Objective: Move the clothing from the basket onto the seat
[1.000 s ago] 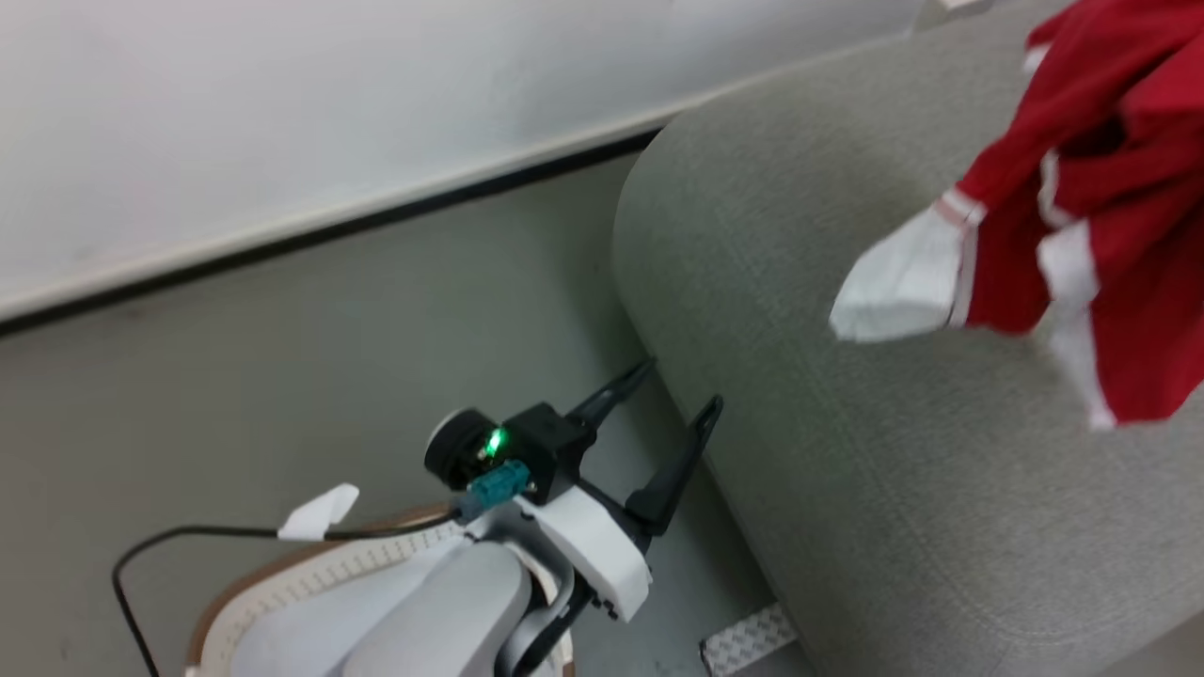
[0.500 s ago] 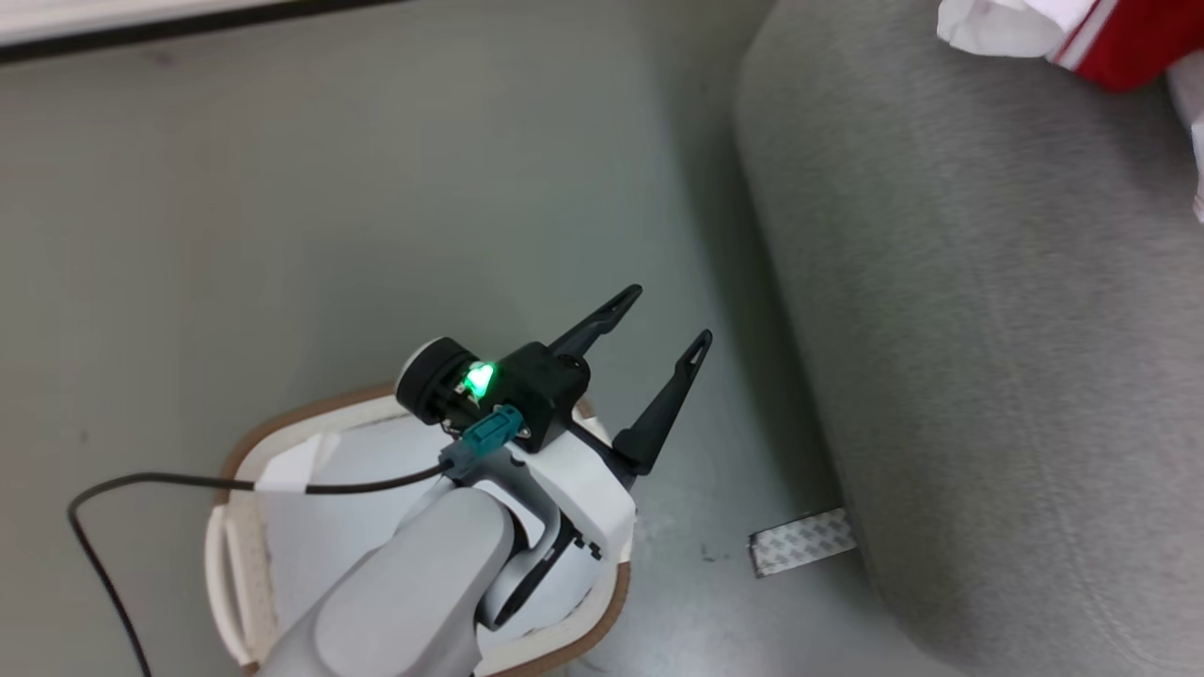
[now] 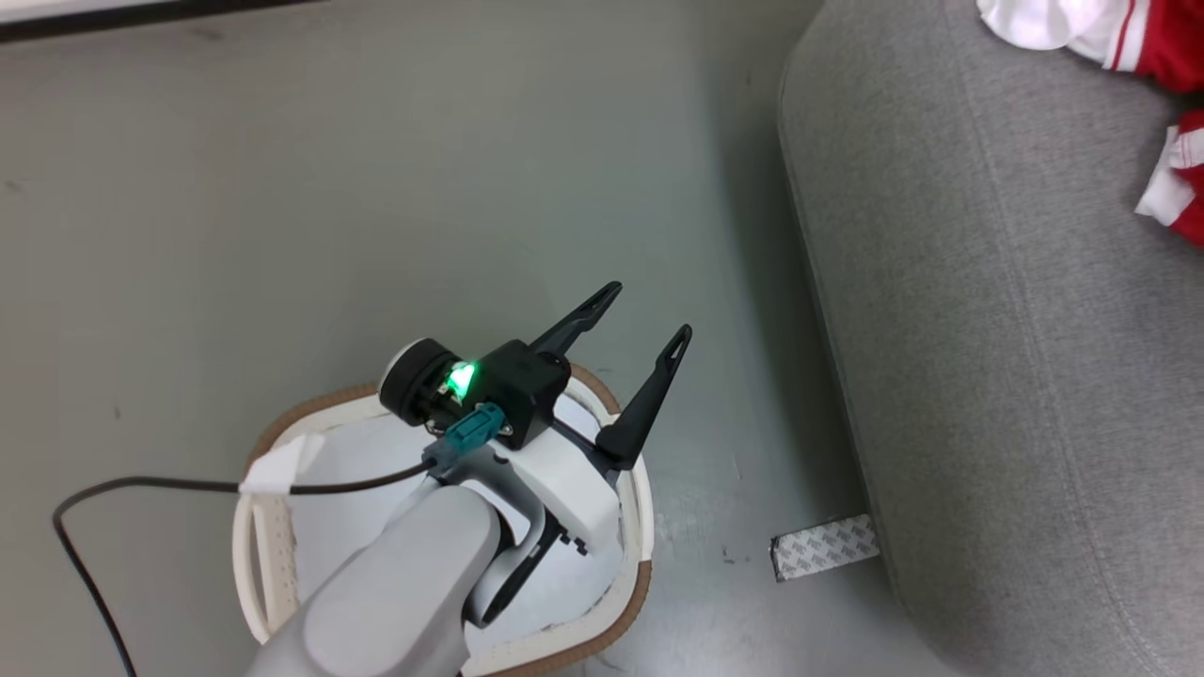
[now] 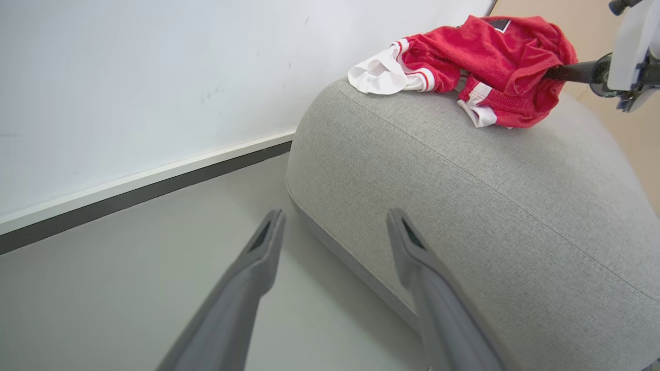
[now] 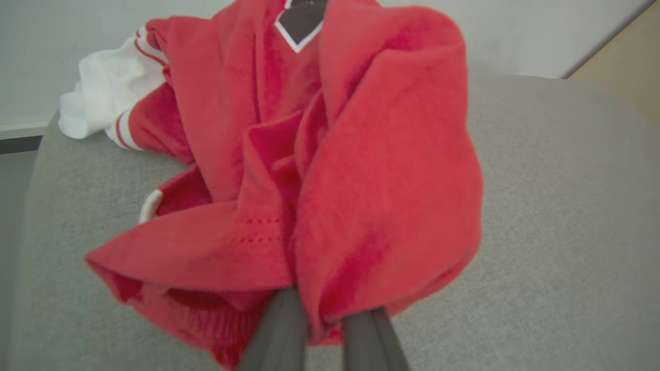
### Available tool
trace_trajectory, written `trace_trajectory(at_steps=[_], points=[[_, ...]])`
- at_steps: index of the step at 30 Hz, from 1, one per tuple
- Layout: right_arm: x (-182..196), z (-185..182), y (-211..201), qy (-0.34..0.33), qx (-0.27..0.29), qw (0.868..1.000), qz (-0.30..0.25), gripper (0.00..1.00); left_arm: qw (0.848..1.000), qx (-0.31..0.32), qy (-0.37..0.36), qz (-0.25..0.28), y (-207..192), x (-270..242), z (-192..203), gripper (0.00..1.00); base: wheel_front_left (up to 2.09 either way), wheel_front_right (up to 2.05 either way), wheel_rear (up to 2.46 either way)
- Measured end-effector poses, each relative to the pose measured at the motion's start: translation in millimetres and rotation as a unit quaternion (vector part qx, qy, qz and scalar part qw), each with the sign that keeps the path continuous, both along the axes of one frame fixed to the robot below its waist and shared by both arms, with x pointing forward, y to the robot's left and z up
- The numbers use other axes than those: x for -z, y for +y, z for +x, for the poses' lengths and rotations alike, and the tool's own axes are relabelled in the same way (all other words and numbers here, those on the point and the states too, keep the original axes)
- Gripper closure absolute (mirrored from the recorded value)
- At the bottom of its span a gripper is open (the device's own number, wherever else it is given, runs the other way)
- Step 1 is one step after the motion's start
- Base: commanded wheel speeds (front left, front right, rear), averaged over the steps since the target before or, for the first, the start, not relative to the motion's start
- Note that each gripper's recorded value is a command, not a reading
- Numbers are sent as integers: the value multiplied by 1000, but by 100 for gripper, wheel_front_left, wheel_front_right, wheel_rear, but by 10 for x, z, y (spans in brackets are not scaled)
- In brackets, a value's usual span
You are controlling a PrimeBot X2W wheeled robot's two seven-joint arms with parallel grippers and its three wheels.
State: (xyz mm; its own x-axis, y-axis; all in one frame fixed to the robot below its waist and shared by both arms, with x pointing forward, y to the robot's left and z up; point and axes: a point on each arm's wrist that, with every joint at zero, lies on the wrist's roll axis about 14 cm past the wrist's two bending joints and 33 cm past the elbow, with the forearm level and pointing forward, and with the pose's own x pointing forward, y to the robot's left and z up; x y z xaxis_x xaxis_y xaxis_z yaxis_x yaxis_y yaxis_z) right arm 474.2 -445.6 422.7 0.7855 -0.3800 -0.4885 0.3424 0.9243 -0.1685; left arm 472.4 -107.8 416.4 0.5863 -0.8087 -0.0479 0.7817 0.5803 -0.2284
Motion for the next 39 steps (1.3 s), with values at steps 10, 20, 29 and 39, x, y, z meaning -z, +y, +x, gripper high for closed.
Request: trace_trajectory(at_steps=[10,20,29,39], points=[[-209,-318,116,65,-50,996,-16,0,1000,-16,-15,-12,41,-310,-163,0,0,0,0],[-1352,-477,316,-26,-146,986,-82,0,995,-82,-47,-27,359,-839,-360,0,0,0,0],[-2192,-646,851,-198,-219,954,-53,0,976,-190,-94,-53,1103,-1405,-482,0,0,0,0],[-1919,-701,1522,-313,-262,912,30,0,936,-333,-102,-44,2179,-1421,-697,0,0,0,0]])
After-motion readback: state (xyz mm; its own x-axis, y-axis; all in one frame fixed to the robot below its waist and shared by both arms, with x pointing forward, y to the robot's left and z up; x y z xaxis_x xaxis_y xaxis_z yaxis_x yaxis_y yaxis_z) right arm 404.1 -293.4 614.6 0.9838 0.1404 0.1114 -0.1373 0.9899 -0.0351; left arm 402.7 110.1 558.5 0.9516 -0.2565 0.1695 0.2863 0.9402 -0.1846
